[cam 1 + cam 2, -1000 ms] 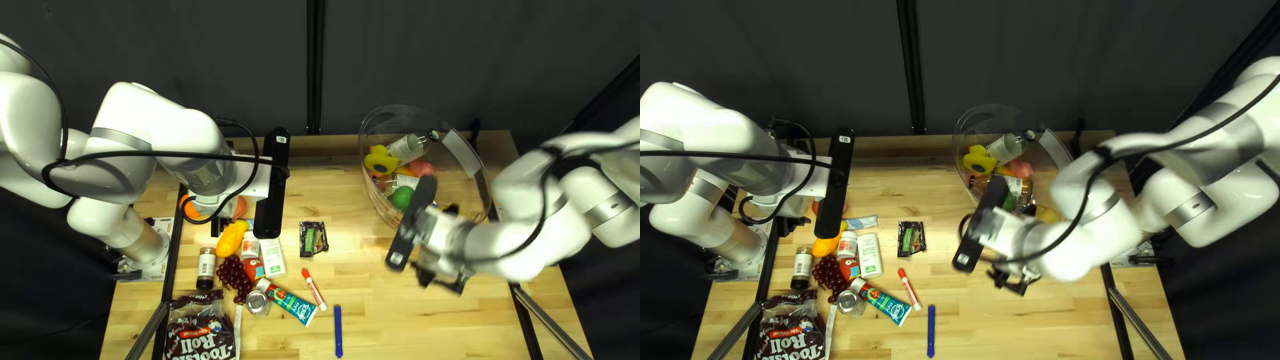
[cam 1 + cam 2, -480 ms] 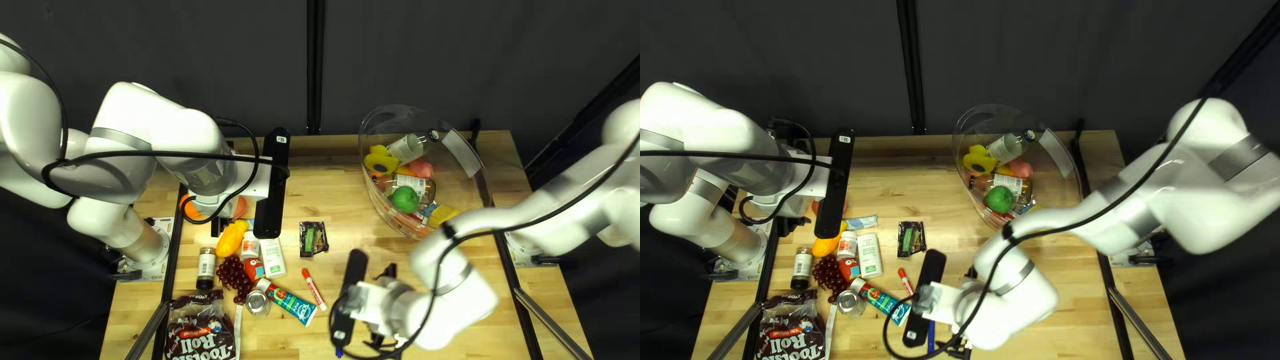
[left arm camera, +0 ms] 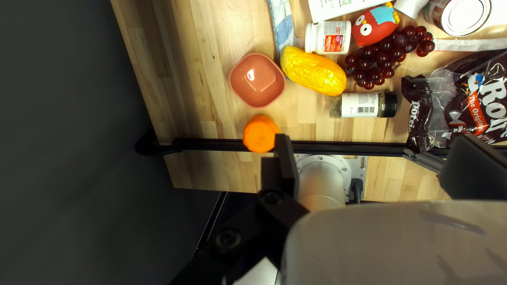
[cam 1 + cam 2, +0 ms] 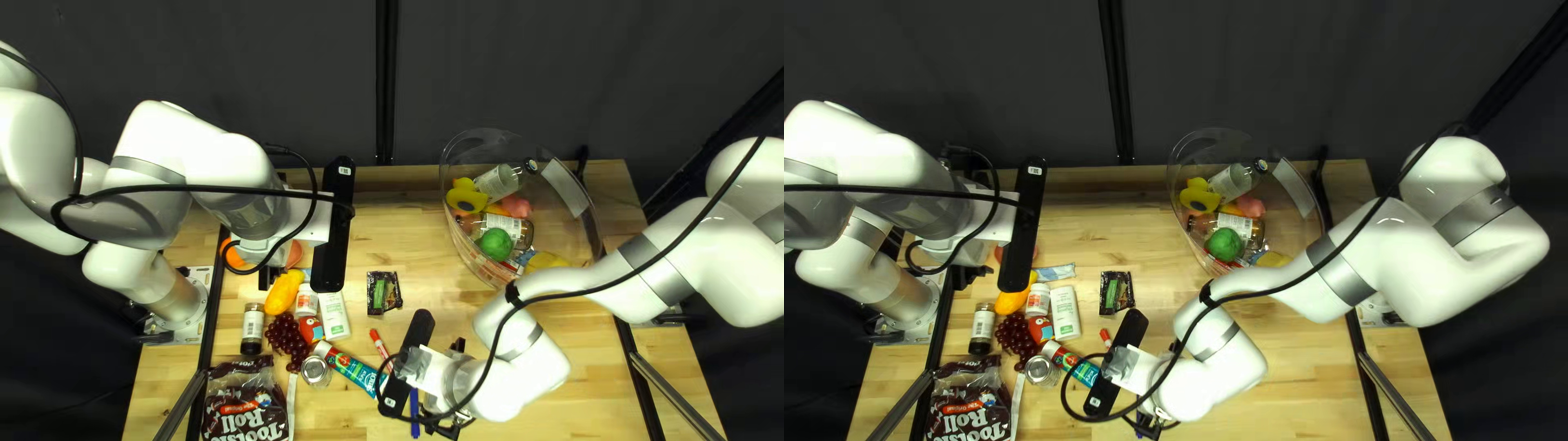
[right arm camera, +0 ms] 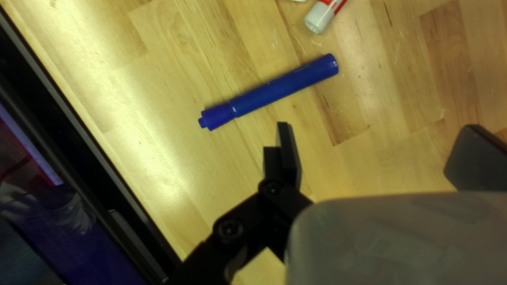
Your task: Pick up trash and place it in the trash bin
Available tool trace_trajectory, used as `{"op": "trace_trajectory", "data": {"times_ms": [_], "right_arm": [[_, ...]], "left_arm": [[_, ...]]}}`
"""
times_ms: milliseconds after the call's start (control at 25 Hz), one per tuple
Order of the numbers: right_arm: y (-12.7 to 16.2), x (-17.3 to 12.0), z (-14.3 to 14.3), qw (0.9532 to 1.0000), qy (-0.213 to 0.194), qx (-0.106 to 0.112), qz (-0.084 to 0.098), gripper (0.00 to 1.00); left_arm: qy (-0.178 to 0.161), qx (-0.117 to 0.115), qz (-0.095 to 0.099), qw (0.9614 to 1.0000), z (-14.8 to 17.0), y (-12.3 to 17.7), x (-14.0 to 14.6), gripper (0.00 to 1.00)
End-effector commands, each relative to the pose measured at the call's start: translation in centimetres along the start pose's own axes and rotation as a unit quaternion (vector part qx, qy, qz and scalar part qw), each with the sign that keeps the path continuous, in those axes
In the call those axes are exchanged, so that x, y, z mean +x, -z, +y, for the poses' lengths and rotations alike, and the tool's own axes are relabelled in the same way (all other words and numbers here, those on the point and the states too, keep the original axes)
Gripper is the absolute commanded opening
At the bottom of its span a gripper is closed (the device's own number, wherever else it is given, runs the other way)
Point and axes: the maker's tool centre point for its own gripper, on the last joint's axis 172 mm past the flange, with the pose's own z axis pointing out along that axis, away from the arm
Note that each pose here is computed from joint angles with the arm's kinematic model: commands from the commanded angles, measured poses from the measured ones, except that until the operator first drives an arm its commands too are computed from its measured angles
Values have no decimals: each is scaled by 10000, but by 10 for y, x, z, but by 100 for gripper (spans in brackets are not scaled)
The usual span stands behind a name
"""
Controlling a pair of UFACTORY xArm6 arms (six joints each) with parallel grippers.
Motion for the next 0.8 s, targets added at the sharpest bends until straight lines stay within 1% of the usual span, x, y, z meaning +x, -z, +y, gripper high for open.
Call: {"op": "trace_trajectory", "data": {"times_ms": [40,120,160,240,280,320,360,400,520,560,600,640,680,720,760,800], "right_arm": [[0,0,0,10000,0,1,0,100],[0,0,0,10000,0,1,0,100],[0,-3,4,10000,-43,15,14,100],[4,-9,14,9992,-367,144,38,100],[5,-10,14,9987,-481,172,49,100],[7,-14,12,9970,-745,221,61,100],[8,-15,11,9957,-891,238,53,100],[10,-16,7,9922,-1214,272,30,100],[13,-16,-4,9819,-1878,262,-44,100],[12,-15,-8,9787,-2035,255,-60,100],[10,-14,-15,9724,-2318,248,-84,100],[7,-13,-20,9675,-2514,247,-98,100],[3,-12,-25,9641,-2642,250,-107,100],[-3,-11,-33,9582,-2849,254,-119,100],[-6,-9,-36,9555,-2935,256,-125,100],[-12,-7,-42,9507,-3088,244,-151,100]], "left_arm": [[0,0,0,10000,0,0,0,100],[0,0,0,10000,0,0,0,100],[0,0,0,10000,0,0,0,100],[0,0,0,10000,0,0,0,100],[0,0,0,10000,0,0,0,100],[0,0,0,10000,0,0,0,100],[0,0,0,10000,0,0,0,100],[0,0,0,10000,0,0,0,100],[0,0,0,10000,0,0,0,100],[0,0,0,10000,0,0,0,100],[0,0,0,10000,0,0,0,100],[0,0,0,10000,0,0,0,100],[0,0,0,10000,0,0,0,100],[0,0,0,10000,0,0,0,100],[0,0,0,10000,0,0,0,100],[0,0,0,10000,0,0,0,100]]}}
